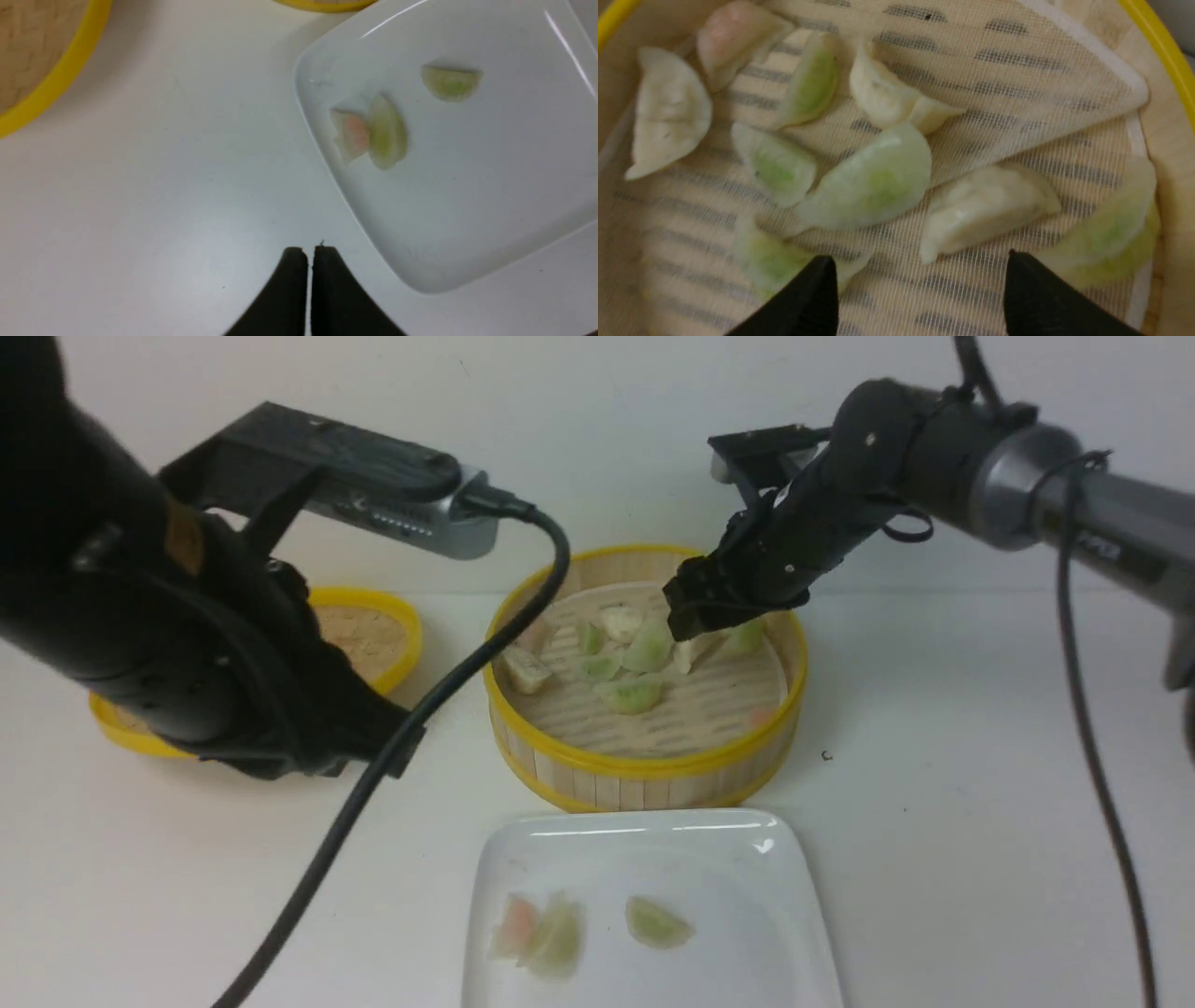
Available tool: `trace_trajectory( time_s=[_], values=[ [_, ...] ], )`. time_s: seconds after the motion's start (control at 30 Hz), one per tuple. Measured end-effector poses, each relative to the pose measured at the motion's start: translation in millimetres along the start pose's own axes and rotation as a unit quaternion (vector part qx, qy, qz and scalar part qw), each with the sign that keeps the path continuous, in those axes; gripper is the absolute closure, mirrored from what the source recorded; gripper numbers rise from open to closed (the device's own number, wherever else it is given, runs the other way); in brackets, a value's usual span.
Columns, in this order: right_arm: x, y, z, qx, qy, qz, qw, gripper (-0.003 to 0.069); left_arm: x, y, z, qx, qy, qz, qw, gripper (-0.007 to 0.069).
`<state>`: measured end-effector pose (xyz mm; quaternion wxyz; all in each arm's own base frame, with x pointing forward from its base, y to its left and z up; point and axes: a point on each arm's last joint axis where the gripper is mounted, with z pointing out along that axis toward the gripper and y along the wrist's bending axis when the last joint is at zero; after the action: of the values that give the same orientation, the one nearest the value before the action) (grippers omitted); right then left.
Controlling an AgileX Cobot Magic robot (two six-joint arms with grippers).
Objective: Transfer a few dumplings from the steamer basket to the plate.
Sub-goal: Use the right arm to grab a dumpling from inside the steamer, then use the right arm to put the dumpling into the plate
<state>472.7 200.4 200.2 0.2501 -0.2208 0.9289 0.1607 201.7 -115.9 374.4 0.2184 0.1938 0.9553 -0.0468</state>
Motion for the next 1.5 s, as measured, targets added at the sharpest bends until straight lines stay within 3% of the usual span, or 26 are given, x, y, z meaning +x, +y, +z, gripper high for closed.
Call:
trace_trajectory(
  time_s=[0.33,0.47,0.67,0.9,1.13,1.27,1.5],
  values=[
    [1.6,-14.6,37.8,0.031,-0.001,-0.001,1.0,0.02,7.7,9.8,-16.6,-0.039,-0.031,-0.003,0.999,0.0631],
    [2.6,-15.4,41.0,0.039,0.002,-0.008,0.999,0.0252,7.8,9.9,-16.8,-0.04,-0.031,-0.003,0.999,0.0631],
    [0.1,-14.7,38.2,0.039,0.01,-0.012,0.999,0.0257,7.6,11.3,-16.9,-0.047,-0.032,-0.001,0.998,0.0631],
    [-17.7,-2.9,-2.6,0.023,0.056,-0.022,0.998,0.0257,7.4,12.1,-17.0,-0.052,-0.033,0.0,0.998,0.0631],
    [-36.6,17.3,-76.5,0.014,0.011,-0.017,1.0,0.0258,7.0,14.5,-17.3,-0.065,-0.035,0.004,0.997,0.0631],
    [-17.6,31.9,-112.2,0.0,0.028,-0.011,1.0,0.0258,7.0,14.6,-17.4,-0.065,-0.035,0.005,0.997,0.0631],
    [79.4,80.0,-134.1,-0.032,0.125,-0.046,0.991,0.0258,7.0,14.6,-17.4,-0.065,-0.035,0.005,0.997,0.0631]
  ],
)
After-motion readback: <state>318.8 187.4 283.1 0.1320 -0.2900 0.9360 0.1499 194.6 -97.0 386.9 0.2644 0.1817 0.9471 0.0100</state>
